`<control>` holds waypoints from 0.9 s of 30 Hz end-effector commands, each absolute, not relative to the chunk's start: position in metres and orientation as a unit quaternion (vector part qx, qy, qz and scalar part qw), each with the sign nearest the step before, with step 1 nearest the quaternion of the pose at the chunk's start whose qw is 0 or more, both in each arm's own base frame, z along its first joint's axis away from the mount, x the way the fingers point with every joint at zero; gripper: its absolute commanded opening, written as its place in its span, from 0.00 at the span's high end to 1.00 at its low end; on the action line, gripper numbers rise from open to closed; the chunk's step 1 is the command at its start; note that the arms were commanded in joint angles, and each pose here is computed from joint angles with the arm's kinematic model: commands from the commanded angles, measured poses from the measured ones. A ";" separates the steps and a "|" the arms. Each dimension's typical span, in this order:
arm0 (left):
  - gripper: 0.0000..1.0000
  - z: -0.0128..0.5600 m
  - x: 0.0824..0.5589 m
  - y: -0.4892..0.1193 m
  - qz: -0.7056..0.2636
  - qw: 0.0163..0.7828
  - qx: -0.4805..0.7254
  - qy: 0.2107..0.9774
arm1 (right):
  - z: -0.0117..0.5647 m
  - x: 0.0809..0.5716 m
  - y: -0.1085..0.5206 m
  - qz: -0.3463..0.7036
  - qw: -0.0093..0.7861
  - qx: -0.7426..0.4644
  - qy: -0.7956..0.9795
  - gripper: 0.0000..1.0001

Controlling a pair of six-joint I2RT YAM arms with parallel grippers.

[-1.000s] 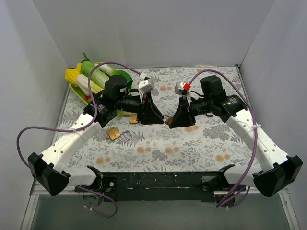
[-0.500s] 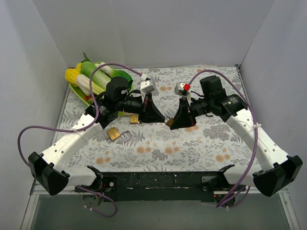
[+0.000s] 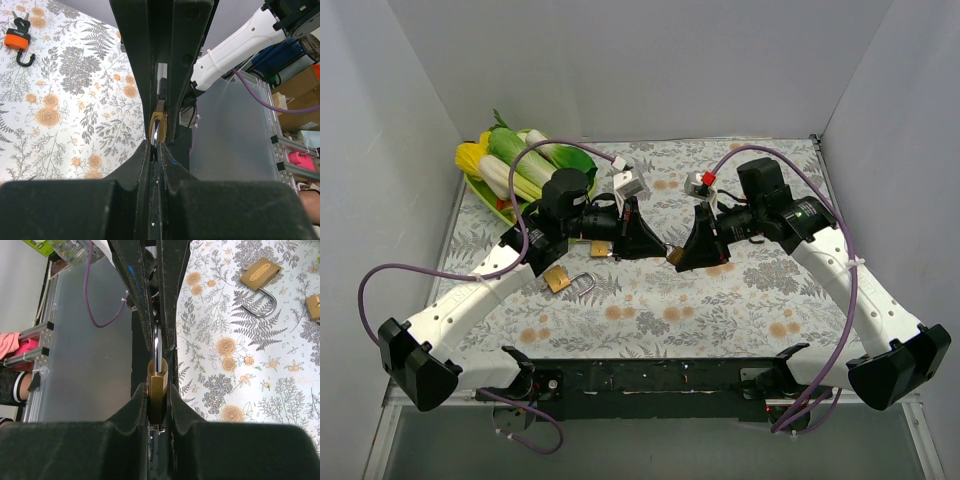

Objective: Lock with the key
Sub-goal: Lock the lock.

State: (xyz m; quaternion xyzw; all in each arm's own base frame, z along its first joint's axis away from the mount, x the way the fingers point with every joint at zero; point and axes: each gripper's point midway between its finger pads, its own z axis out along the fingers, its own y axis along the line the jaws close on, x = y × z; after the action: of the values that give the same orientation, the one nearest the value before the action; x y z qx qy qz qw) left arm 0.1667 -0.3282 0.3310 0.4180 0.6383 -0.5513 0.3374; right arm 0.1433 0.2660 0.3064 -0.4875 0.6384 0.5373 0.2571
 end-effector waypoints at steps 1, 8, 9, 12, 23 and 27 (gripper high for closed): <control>1.00 0.309 0.136 -0.352 -0.580 0.282 0.442 0.623 | 0.363 0.149 0.294 0.554 0.350 -0.540 0.529 0.99; 1.00 0.299 0.119 -0.354 -0.592 0.256 0.449 0.619 | 0.369 0.148 0.300 0.554 0.364 -0.548 0.510 0.99; 1.00 0.299 0.117 -0.354 -0.594 0.253 0.449 0.618 | 0.369 0.149 0.301 0.553 0.365 -0.549 0.510 0.99; 1.00 0.297 0.113 -0.354 -0.601 0.243 0.448 0.615 | 0.365 0.150 0.302 0.548 0.370 -0.553 0.507 0.99; 1.00 0.293 0.098 -0.353 -0.616 0.214 0.441 0.616 | 0.367 0.146 0.305 0.548 0.375 -0.566 0.489 0.99; 1.00 0.300 0.122 -0.340 -0.610 0.241 0.417 0.630 | 0.351 0.142 0.297 0.541 0.356 -0.559 0.518 0.99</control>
State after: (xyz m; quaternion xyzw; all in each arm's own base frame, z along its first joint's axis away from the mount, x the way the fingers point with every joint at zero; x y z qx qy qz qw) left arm 0.1529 -0.3311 0.3239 0.3963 0.6295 -0.5851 0.3231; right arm 0.1320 0.2693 0.3032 -0.4854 0.6449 0.5400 0.2386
